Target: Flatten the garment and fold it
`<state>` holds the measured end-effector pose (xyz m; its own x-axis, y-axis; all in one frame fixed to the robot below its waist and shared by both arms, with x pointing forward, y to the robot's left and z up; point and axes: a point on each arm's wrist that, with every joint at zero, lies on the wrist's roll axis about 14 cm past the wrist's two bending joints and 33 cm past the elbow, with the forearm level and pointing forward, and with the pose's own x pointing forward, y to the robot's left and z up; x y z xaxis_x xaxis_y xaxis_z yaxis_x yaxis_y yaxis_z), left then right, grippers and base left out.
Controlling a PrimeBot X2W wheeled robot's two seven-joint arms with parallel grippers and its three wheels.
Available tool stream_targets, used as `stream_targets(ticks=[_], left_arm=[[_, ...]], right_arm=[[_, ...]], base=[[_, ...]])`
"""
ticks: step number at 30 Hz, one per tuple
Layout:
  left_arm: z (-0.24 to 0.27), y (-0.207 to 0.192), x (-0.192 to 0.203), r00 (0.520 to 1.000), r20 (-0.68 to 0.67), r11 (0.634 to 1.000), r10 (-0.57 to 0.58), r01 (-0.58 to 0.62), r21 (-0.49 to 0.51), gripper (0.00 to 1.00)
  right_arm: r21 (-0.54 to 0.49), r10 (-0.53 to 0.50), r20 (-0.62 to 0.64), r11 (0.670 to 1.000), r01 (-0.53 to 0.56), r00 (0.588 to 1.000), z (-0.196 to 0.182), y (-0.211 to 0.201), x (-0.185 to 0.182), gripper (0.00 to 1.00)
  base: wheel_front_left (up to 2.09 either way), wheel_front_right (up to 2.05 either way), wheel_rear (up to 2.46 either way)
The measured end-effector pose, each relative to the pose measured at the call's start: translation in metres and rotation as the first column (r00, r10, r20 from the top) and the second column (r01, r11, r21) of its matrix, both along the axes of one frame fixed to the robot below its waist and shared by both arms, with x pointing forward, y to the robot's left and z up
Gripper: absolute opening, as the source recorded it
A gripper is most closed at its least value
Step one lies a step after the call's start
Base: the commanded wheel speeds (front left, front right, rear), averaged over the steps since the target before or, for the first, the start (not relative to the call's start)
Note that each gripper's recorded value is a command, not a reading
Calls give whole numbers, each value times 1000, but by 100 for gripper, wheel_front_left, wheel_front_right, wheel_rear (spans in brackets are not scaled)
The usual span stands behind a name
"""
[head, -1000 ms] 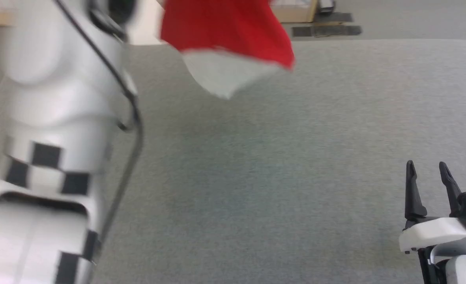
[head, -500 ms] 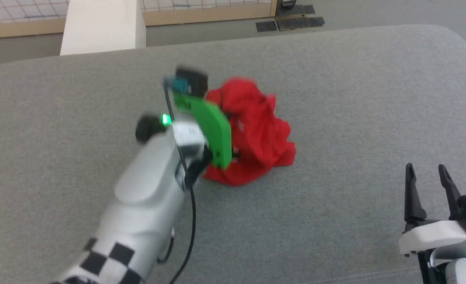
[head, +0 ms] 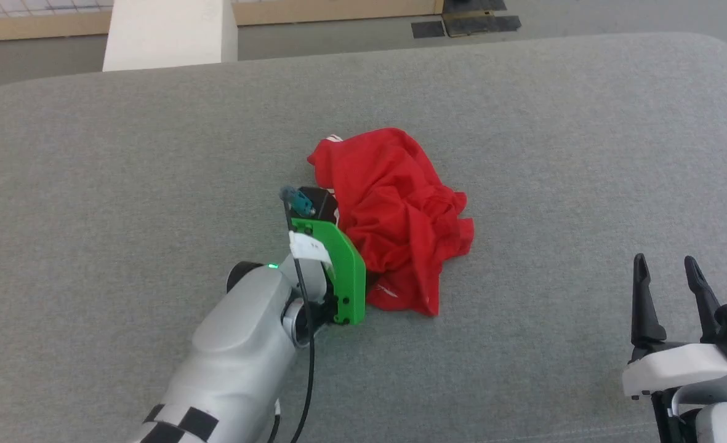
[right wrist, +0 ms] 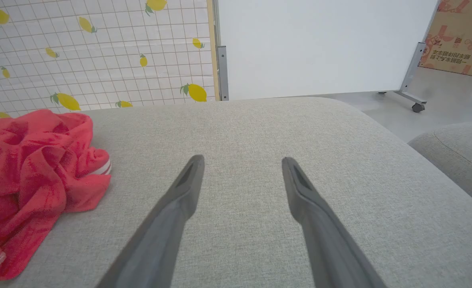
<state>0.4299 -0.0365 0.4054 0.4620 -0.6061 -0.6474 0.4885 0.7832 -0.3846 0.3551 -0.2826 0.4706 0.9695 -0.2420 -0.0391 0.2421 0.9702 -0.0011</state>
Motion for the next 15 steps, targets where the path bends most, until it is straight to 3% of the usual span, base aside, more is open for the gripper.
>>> stream_targets(ticks=[5,10,12,15], left_arm=[[50,2,22,994,58,985,97,-87,-149,100],[120,29,54,950,142,908,280,-213,-361,100],[146,52,63,910,195,870,365,-259,-419,100],[184,99,76,802,326,820,501,-319,-475,100]], right_arm=[[5,20,21,1000,-20,1000,6,6,4,100],[10,51,38,999,-51,998,10,16,6,100],[13,67,44,998,-68,997,11,22,8,100],[14,94,59,995,-95,994,16,30,12,100]], base=[[0,0,0],[0,0,0],[0,0,0],[0,0,0]])
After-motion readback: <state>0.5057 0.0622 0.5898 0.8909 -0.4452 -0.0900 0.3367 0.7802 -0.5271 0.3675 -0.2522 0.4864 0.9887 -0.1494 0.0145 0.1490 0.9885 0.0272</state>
